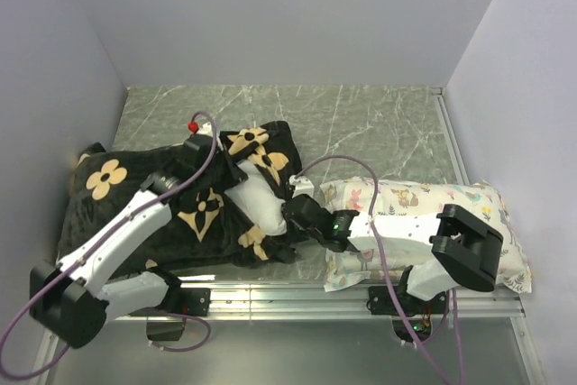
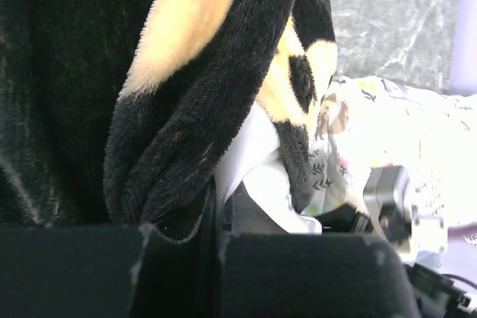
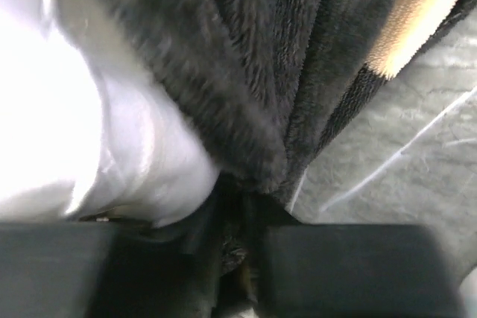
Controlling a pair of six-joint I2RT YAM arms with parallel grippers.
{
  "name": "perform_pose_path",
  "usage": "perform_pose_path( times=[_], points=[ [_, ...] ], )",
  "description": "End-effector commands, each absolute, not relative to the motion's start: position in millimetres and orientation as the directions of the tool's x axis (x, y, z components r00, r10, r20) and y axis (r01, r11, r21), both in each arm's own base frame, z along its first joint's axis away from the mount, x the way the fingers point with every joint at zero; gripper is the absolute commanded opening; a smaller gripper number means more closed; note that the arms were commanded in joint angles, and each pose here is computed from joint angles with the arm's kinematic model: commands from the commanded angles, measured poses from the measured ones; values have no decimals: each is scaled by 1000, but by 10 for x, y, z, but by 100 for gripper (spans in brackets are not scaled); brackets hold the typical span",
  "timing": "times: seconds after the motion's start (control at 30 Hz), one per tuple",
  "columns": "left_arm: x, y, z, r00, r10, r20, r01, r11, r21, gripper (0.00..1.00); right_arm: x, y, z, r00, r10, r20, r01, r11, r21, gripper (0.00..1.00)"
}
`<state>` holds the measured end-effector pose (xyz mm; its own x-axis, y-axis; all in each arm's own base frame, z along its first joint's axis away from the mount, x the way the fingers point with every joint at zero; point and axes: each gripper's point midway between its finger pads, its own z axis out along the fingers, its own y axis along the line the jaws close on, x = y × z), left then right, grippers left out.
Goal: Remove the pillowcase from the pillow
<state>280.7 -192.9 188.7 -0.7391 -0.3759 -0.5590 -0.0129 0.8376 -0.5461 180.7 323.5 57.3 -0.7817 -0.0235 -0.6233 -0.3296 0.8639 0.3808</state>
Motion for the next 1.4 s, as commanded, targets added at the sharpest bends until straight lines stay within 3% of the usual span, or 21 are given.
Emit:
perform_pose_path(
  times=[0.0, 0.17, 0.27, 0.57, 0.77, 1.0, 1.03, 1.13, 1.37],
  points=[
    [2717, -1943, 1972, -687, -404, -604, 44, 807, -589, 0, 1884, 3160, 782, -768, -21, -640, -342, 859, 382, 32],
    [2546, -1930, 1899, -699, -386, -602, 73, 798, -598, 0, 1893, 2913, 1061, -735, 22, -678, -342, 851, 399, 58],
    [2489, -1944, 1863, -701, -381, -603, 83, 797, -599, 1, 1875, 2825, 1388, -698, 47, -715, -366, 834, 412, 67],
    [2367, -2081, 1925, -713, -342, -612, 130, 793, -595, 1, 2072, 3074, 2052, -588, 19, -808, -479, 797, 367, 80],
    [2277, -2163, 1932, -723, -325, -610, 132, 801, -584, 1, 2570, 3315, 1872, -567, -77, -820, -406, 892, 197, 83],
    [2139, -2134, 2137, -704, -319, -634, 159, 799, -579, 0, 2811, 3113, 1702, -598, -82, -797, -340, 927, 160, 56],
    [2117, -2141, 2150, -707, -313, -634, 166, 798, -579, 0, 2852, 3050, 1688, -604, -69, -794, -311, 938, 155, 34],
    [2021, -2166, 2198, -713, -298, -635, 192, 788, -585, 0, 3077, 2756, 1669, -622, -15, -782, -214, 965, 152, 13],
    [1671, -2328, 2172, -747, -179, -640, 331, 735, -592, 1, 3698, 2421, 1684, -646, 89, -758, -98, 975, 198, 8]
  ],
)
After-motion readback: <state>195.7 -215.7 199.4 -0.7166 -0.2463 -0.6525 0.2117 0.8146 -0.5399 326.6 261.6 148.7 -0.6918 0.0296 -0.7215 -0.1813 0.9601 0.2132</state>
